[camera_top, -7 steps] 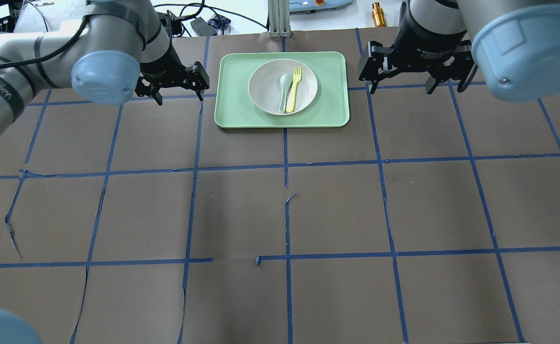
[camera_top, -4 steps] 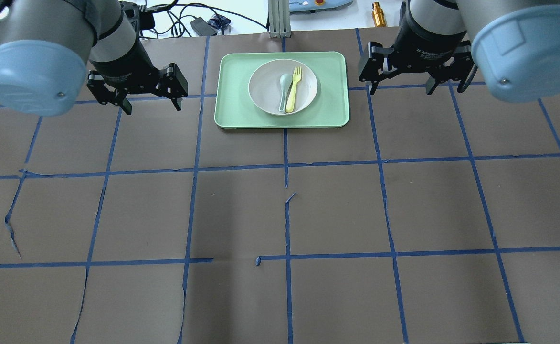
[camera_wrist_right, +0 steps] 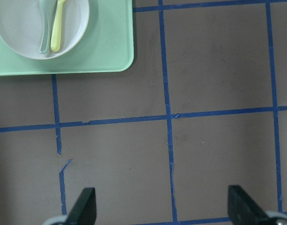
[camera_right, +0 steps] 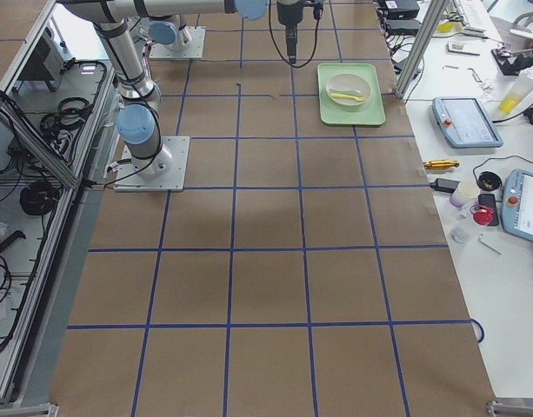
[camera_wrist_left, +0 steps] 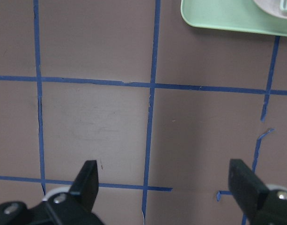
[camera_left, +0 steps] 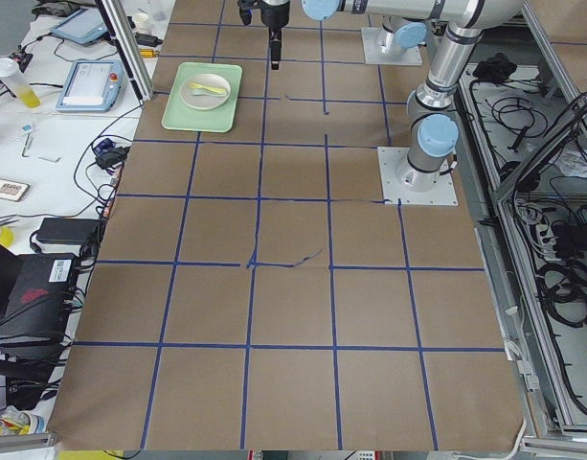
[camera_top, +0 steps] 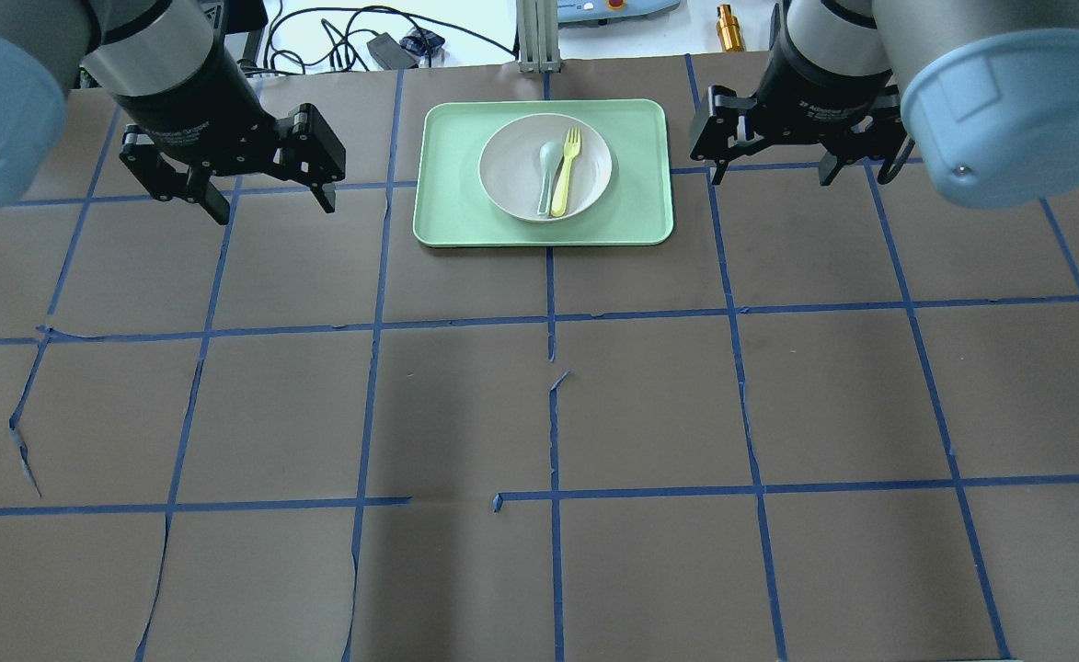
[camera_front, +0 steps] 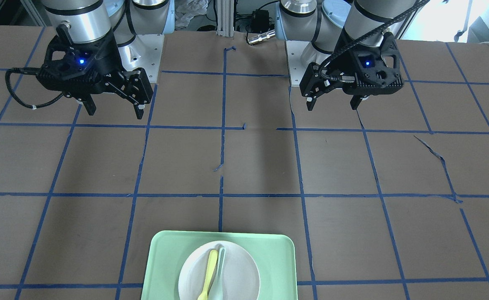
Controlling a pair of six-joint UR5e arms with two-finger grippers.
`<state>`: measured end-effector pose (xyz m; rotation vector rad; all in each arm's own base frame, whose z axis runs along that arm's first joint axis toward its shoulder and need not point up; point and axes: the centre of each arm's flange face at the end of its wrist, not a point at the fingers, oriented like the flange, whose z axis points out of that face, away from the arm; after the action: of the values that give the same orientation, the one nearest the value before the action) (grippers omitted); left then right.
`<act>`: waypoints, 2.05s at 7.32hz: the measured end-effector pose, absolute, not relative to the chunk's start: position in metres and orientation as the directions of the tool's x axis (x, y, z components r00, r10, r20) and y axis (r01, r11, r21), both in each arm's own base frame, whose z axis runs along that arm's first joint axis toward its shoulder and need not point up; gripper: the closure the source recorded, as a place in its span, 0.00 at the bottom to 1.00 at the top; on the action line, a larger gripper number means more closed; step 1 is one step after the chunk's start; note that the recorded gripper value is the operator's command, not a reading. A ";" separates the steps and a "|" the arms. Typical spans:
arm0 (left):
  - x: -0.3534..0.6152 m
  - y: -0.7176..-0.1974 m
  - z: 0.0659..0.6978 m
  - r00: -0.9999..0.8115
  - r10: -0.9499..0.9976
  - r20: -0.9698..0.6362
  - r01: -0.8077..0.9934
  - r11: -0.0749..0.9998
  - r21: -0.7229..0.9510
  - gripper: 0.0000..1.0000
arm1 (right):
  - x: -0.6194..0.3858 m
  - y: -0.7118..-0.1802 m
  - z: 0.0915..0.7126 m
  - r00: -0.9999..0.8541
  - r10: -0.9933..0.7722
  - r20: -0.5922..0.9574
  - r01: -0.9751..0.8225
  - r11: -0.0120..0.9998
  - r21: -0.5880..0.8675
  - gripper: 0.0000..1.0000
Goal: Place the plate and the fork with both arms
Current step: 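Move the right gripper over the yellow fork on the plate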
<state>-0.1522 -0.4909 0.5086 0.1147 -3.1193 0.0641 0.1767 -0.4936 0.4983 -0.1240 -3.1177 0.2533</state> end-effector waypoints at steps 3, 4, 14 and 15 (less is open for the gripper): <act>-0.152 -0.490 0.508 -0.997 -0.068 0.022 -0.068 0.997 -0.035 0.00 | 0.190 -0.534 0.470 -0.998 0.069 -0.003 0.069 0.985 -0.161 0.00; -0.152 -0.489 0.507 -0.998 -0.066 0.018 -0.067 0.997 -0.034 0.00 | 0.203 -0.566 0.454 -0.999 0.052 -0.004 0.052 0.987 -0.153 0.00; -0.151 -0.488 0.487 -0.998 -0.065 0.009 -0.065 0.998 -0.001 0.00 | 0.333 -0.759 0.224 -0.988 0.131 -0.077 0.142 0.979 -0.150 0.37; -0.151 -0.488 0.486 -0.998 -0.067 0.010 -0.067 0.998 0.000 0.00 | 0.333 -0.760 0.219 -0.981 0.176 -0.087 0.187 0.971 -0.150 0.41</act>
<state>-0.1508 -0.4878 0.4862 0.1043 -3.1301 0.0009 0.3332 -0.7601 0.2189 -0.2946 -3.1916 0.2536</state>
